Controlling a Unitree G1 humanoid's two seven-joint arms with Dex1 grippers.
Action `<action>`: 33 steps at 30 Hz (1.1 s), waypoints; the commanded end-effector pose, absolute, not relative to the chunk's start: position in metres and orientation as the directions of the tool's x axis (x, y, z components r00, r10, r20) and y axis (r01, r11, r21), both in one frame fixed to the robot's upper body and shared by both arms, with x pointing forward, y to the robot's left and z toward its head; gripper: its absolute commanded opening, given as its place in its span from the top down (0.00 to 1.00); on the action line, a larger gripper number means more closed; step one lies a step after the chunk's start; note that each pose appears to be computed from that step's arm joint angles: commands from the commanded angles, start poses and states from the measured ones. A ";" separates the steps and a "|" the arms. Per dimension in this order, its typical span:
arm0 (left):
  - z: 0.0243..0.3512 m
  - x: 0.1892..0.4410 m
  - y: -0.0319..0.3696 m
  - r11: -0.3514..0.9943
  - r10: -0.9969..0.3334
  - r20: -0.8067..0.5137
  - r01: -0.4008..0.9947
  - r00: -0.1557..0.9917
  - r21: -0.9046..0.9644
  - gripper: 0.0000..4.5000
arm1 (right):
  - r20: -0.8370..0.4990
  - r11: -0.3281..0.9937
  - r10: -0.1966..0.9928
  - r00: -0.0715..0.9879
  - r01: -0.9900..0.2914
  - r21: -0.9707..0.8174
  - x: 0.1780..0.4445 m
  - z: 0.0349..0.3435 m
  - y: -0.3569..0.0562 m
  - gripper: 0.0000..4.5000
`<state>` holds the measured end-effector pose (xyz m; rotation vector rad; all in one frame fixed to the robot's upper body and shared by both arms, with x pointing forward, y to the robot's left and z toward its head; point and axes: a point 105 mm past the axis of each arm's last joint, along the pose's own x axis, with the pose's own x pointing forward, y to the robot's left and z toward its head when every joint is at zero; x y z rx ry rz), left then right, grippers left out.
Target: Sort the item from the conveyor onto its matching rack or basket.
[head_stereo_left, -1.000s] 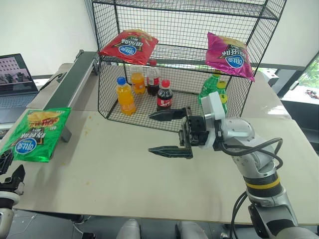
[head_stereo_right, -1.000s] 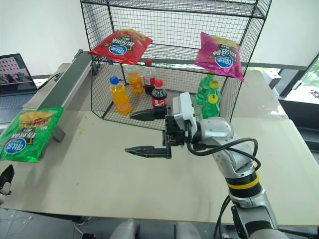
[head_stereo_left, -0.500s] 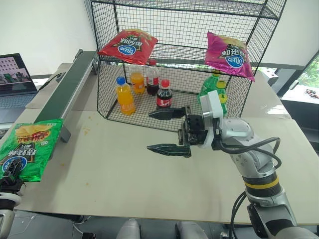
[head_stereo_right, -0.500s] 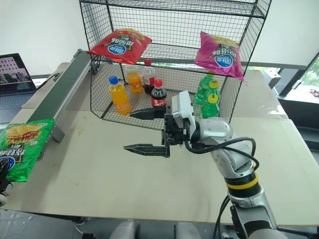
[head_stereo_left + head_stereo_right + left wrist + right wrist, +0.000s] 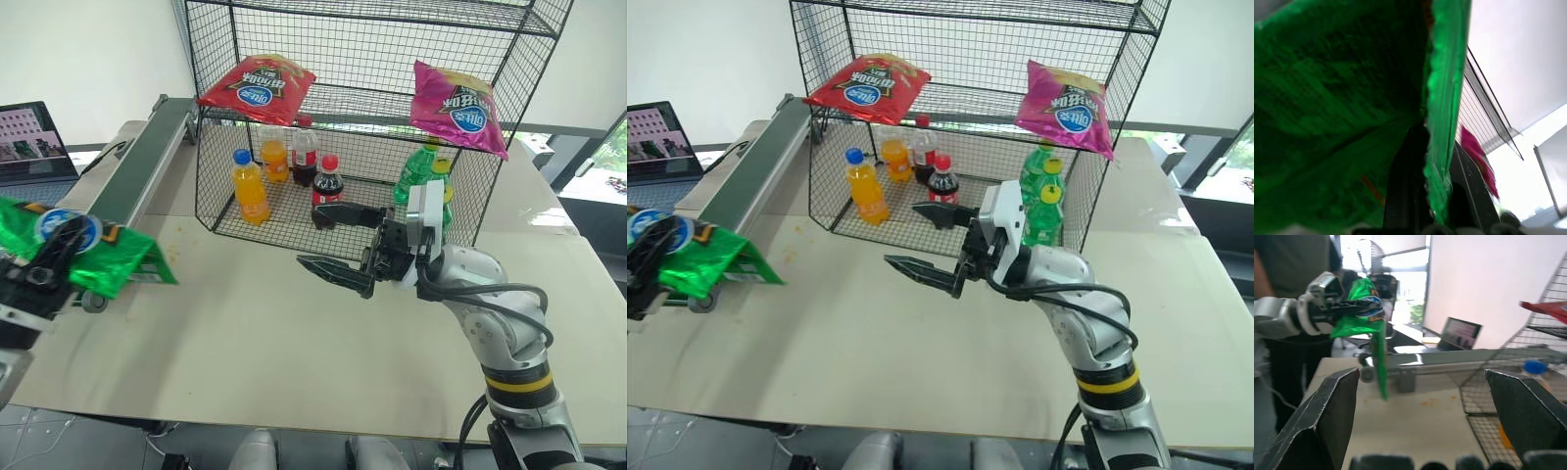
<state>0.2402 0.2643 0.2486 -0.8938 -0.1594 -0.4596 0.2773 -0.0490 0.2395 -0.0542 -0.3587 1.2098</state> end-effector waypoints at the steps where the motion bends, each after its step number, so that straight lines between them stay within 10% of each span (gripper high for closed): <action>1: 0.280 0.257 0.208 0.441 -0.513 0.396 0.629 0.762 -0.640 0.99 | 0.344 0.534 0.832 0.435 -0.796 -0.286 0.278 0.261 -0.066 0.00; 14: 0.378 0.341 0.062 0.027 -0.743 0.567 0.863 0.355 -0.505 0.99 | 0.530 0.877 0.479 0.700 -0.410 -0.251 0.263 0.282 -0.112 0.00; 20: 0.395 0.410 0.031 0.134 -0.589 0.601 0.799 0.539 -0.586 0.99 | 0.552 0.915 0.404 0.730 -0.318 -0.249 0.255 0.283 -0.120 0.00; 33: 0.326 0.432 0.005 0.165 -0.587 0.389 0.575 0.710 -0.801 0.99 | 0.559 0.923 0.385 0.734 -0.293 -0.251 0.261 0.290 -0.122 0.00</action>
